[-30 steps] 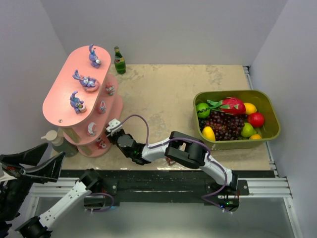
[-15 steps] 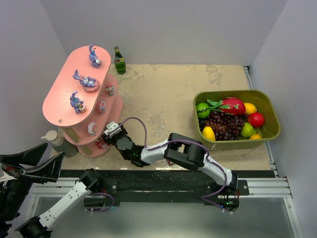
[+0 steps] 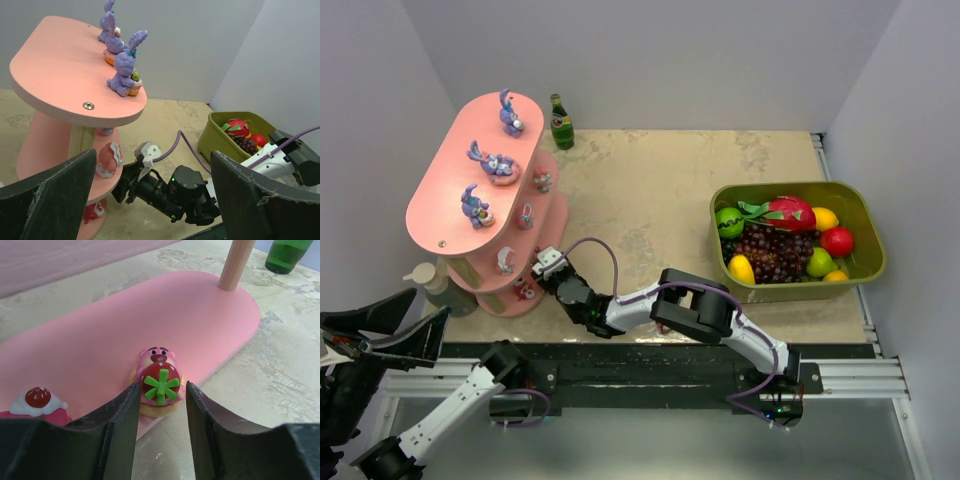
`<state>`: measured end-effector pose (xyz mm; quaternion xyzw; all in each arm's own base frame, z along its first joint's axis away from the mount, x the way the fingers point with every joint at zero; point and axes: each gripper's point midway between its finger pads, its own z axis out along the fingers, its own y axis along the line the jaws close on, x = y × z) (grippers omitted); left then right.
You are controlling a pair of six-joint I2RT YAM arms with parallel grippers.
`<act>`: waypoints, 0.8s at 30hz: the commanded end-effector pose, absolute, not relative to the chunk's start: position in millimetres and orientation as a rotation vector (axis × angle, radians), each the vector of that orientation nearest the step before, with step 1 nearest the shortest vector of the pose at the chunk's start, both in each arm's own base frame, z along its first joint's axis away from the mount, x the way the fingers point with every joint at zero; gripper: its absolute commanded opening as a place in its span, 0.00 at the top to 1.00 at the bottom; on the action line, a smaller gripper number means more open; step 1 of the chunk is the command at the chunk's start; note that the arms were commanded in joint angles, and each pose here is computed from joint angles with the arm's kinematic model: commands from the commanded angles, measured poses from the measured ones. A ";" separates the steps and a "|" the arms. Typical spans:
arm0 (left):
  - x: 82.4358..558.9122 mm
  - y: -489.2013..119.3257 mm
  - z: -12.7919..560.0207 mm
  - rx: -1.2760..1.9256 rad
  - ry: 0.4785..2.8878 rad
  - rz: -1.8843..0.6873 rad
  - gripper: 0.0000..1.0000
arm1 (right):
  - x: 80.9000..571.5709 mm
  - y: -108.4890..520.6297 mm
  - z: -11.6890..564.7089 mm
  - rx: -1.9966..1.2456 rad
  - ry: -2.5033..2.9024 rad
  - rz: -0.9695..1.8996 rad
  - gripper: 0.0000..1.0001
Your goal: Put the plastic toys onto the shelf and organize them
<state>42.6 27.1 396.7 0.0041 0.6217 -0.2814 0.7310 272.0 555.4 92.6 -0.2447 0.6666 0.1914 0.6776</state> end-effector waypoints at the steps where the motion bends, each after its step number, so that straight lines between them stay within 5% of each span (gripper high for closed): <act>1: 41.0 28.7 403.5 0.006 1.349 -0.621 0.00 | 274.3 553.5 125.6 -0.449 1.449 0.463 0.57; 24: 44.0 29.5 402.4 0.001 1.355 -0.602 0.01 | 299.7 556.6 112.7 -0.449 1.393 0.439 0.68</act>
